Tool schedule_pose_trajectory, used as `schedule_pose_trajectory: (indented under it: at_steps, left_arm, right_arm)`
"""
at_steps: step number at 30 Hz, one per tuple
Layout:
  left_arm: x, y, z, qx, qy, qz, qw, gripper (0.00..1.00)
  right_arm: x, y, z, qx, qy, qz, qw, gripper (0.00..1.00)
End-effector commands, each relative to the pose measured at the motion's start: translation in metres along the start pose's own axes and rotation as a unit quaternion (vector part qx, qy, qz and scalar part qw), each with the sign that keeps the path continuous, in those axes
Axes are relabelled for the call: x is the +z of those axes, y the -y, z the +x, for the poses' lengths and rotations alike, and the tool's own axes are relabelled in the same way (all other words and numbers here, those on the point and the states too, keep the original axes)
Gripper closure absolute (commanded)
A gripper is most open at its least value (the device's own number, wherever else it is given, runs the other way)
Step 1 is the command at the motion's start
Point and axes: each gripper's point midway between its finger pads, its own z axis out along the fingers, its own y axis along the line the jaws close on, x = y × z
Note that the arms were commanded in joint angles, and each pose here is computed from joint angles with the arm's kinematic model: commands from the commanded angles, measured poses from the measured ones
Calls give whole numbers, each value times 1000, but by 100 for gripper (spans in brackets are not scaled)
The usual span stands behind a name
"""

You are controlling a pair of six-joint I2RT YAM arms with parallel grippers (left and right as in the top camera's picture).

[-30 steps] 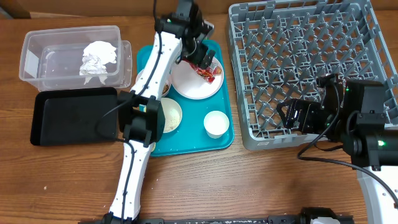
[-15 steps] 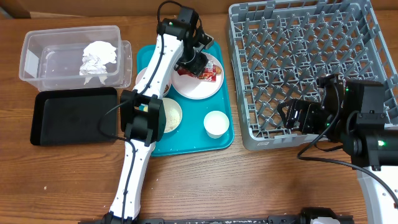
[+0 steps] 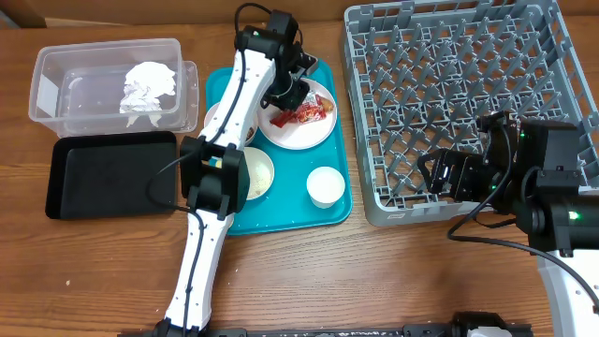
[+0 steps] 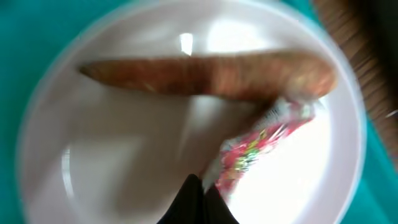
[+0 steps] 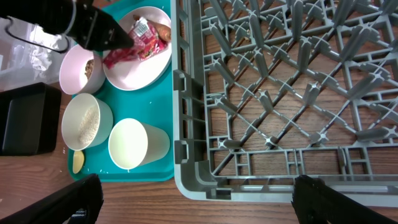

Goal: Sort waste into correct bins and load items into the dishwasher
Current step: 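Carry the red wrapper left and drop it into the clear bin, then grasp the rim of the pink bowl with the left gripper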

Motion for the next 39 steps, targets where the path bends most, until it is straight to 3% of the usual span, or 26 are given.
schedule_pose_trajectory:
  at_steps: [1, 6, 10, 14, 20, 21, 22, 25, 26, 33, 39]
  left_arm:
    - [-117, -5, -41, -50, 135, -13, 989, 96]
    - [-216, -58, -37, -131, 227, -94, 960, 96]
    - [-253, -134, -4, -220, 237, -194, 926, 96]
    - [-255, -202, 37, -288, 211, -239, 903, 96]
    - [-216, -267, 84, -368, 165, -230, 886, 96]
    - [-207, -274, 89, -375, 158, -224, 886, 92]
    - [-197, -280, 93, -380, 150, -216, 887, 81]
    - [-175, -287, 98, -388, 139, -189, 891, 12]
    - [-171, -286, 98, -389, 138, -179, 893, 0]
    - [-216, -255, 68, -359, 205, -127, 902, 0]
    - [-282, -178, 48, -279, 255, -75, 923, 0]
  right_arm:
    - [-7, -3, -8, -6, 14, 1, 1000, 0]
    - [-7, -2, -7, -6, 13, 1, 1000, 0]
    - [-7, -2, -8, -6, 14, 1, 1000, 0]
    - [-7, -3, -9, -7, 16, 0, 1000, 0]
    - [-7, -3, -8, -7, 15, 0, 1000, 0]
    - [-7, -3, -8, -7, 15, 0, 1000, 0]
    - [-7, -3, -8, -7, 15, 0, 1000, 0]
    - [-7, -3, -8, -7, 15, 0, 1000, 0]
    - [-6, -3, -9, -7, 15, 0, 1000, 0]
    - [-5, -2, -9, -6, 14, 1, 1000, 0]
    - [-3, -1, -9, -4, 10, 2, 1000, 0]
